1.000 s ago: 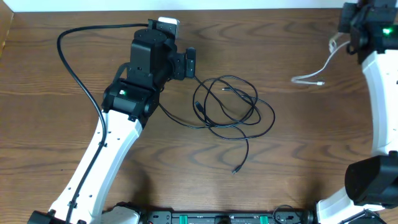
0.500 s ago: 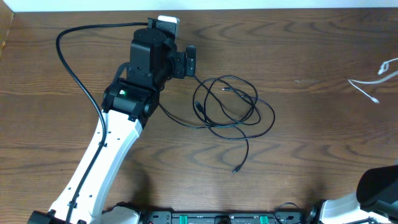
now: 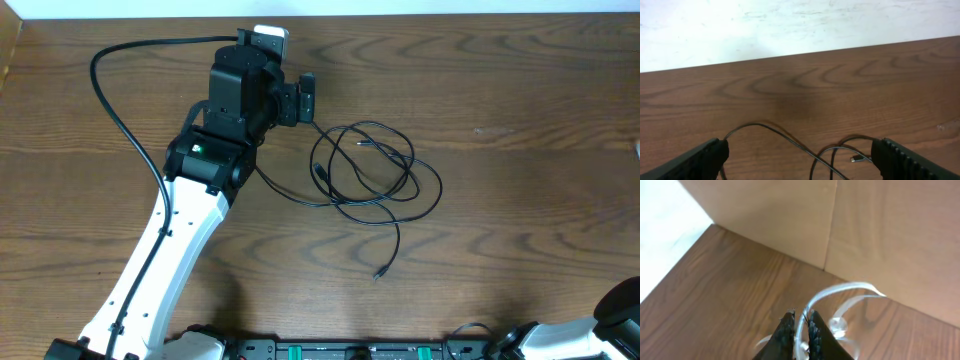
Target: Untangle cables
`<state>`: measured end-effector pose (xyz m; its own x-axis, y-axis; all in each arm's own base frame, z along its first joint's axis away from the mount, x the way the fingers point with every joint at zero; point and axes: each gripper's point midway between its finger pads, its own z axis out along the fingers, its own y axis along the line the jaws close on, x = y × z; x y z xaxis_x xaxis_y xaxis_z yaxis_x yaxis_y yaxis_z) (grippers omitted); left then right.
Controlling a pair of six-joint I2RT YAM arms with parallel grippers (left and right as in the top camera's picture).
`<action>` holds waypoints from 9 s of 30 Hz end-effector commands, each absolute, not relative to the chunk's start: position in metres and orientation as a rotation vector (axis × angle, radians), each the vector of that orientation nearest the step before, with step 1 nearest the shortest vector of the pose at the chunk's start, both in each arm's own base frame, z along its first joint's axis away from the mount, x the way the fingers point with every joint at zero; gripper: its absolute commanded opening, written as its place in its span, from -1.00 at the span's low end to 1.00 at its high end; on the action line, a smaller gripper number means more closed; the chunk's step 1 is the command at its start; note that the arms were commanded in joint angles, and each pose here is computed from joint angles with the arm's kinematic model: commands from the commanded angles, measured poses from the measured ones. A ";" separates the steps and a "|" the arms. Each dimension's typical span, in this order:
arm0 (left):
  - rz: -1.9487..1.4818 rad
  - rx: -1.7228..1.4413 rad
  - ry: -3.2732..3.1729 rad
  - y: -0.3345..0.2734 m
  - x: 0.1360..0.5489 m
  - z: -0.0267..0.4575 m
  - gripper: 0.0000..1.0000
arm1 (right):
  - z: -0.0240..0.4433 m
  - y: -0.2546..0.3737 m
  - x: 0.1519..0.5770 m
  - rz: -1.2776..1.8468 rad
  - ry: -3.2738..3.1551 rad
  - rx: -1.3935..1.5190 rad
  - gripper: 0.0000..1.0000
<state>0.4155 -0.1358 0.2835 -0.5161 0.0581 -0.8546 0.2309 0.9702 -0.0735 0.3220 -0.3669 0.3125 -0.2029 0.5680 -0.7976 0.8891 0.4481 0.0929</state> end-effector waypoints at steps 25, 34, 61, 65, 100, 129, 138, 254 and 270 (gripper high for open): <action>-0.243 0.237 2.136 -0.141 0.414 0.279 0.92 | 0.205 -0.230 0.371 0.178 2.454 1.048 0.02; -0.273 0.290 2.184 -0.144 0.405 0.269 0.92 | 0.215 -0.082 0.426 0.459 2.590 0.236 0.17; -0.203 -0.009 2.328 -0.061 0.405 0.244 0.91 | 0.091 0.239 0.370 0.737 2.506 -1.460 0.47; -0.203 -0.009 2.328 -0.061 0.405 0.244 0.92 | 0.089 0.242 0.362 0.781 2.531 -1.460 0.47; -0.201 -0.009 2.336 -0.061 0.404 0.242 0.91 | 0.068 0.241 0.347 0.522 3.013 -0.904 -0.37; -0.098 -0.099 2.385 -0.030 0.397 0.232 0.91 | 0.101 0.263 0.363 0.347 2.996 -0.600 -0.98; -0.098 -0.099 2.385 -0.030 0.397 0.233 0.91 | 0.296 0.254 0.431 0.577 2.499 -0.535 -0.98; -0.278 0.206 2.626 -0.105 0.423 0.115 0.21 | 0.400 0.042 0.426 0.352 2.327 -0.092 -0.98; -0.324 -0.250 2.754 -0.181 0.427 0.010 0.41 | 0.395 0.042 0.421 0.353 2.357 -0.096 -0.98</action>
<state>0.4262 -0.1902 0.0276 -0.9311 -0.1250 -0.3427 -0.0195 0.9552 -0.2952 0.4229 0.0441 0.3935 -0.7286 0.0494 -0.6831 -0.1595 0.9577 0.2394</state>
